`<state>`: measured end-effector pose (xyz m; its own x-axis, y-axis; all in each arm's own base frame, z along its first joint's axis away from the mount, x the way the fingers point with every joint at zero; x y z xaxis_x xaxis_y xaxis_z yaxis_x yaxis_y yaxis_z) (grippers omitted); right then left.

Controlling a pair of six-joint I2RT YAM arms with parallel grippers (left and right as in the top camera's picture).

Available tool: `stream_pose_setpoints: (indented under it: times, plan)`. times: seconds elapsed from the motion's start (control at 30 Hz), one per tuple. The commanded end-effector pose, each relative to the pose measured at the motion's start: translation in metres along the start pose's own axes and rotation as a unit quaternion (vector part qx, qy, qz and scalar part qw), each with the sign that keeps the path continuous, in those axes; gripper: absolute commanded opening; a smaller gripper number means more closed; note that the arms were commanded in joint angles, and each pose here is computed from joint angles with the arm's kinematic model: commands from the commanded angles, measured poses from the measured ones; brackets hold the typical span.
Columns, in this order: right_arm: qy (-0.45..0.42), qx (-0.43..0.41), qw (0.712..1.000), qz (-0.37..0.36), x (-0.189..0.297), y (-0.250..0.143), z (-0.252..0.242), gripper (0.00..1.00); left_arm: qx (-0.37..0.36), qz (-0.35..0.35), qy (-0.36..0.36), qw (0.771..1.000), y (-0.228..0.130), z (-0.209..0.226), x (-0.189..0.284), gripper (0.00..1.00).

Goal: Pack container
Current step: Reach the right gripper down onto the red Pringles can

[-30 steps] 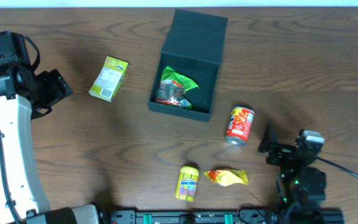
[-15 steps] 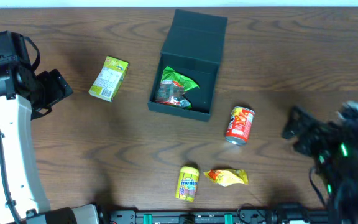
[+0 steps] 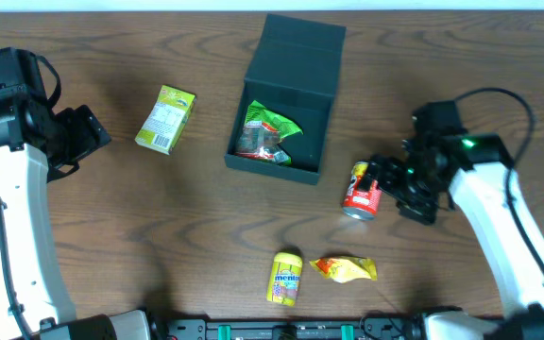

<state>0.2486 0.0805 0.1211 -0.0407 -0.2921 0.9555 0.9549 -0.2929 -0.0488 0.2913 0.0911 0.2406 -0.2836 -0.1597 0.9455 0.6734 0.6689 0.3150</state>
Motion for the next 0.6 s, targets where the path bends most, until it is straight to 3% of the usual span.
stream_pose_setpoints:
  times: [0.0,0.33,0.57]
  plan:
    - [-0.01,0.005,1.0,0.001,-0.014,0.001,0.013,0.99,0.005,0.002,0.002,1.0,-0.002,0.002,0.0,0.95]
    - [-0.124,-0.021,0.99,-0.068,-0.033,0.034,-0.011,0.99,0.005,0.003,0.002,1.0,-0.002,0.002,0.0,0.95]
    - [-0.148,-0.014,0.988,-0.045,-0.058,0.04,-0.019,0.99,0.005,0.003,0.002,1.0,-0.002,0.002,0.0,0.95]
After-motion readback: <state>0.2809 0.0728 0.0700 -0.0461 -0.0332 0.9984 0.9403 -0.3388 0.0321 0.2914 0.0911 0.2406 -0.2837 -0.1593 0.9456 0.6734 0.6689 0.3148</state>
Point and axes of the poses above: each gripper's point midway between its finger pads, its own x axis back along the fingers, its own z axis along the line the jaws close on, y = z × x, the point moved 1 cm from there along x, back along the fingers, and after that the axes turned 8 degrees about x, right-handed, at the moved point
